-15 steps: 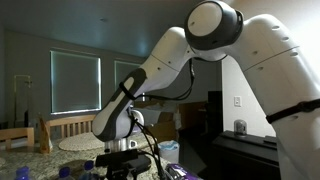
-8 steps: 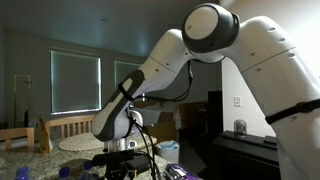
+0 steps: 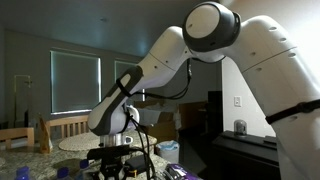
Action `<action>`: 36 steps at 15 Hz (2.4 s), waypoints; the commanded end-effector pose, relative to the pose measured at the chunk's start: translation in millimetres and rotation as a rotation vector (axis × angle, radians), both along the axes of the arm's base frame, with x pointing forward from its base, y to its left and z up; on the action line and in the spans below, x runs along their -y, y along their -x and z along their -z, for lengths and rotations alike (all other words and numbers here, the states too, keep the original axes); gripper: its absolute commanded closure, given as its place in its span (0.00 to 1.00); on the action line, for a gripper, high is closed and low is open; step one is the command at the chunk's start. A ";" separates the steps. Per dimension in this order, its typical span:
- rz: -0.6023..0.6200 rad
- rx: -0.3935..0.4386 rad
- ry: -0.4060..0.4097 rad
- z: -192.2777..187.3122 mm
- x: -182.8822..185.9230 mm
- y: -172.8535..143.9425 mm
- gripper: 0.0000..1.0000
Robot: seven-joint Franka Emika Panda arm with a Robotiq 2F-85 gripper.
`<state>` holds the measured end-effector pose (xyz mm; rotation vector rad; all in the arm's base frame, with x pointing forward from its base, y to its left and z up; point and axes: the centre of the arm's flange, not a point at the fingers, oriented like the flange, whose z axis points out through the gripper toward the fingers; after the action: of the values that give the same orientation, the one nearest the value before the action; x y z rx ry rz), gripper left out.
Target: Move the cable and the empty bottle to the front.
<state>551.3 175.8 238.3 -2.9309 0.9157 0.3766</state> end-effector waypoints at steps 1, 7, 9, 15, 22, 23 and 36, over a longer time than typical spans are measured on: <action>-0.040 -0.052 -0.114 -27.5 9.0 -9.5 0.87; -0.144 -0.217 -0.379 -41.5 66.1 -26.8 0.86; -0.162 -0.279 -0.463 -49.0 91.0 -30.2 0.86; -0.269 -0.482 -0.674 -59.3 113.8 -52.2 0.86; -0.330 -0.777 -0.865 -16.2 92.1 -78.4 0.86; -0.330 -0.818 -0.891 -11.1 91.0 -80.0 0.86; -0.242 -0.936 -0.706 -55.3 62.9 -110.3 0.86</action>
<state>640.5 108.5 283.7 -2.0933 0.2327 1.6552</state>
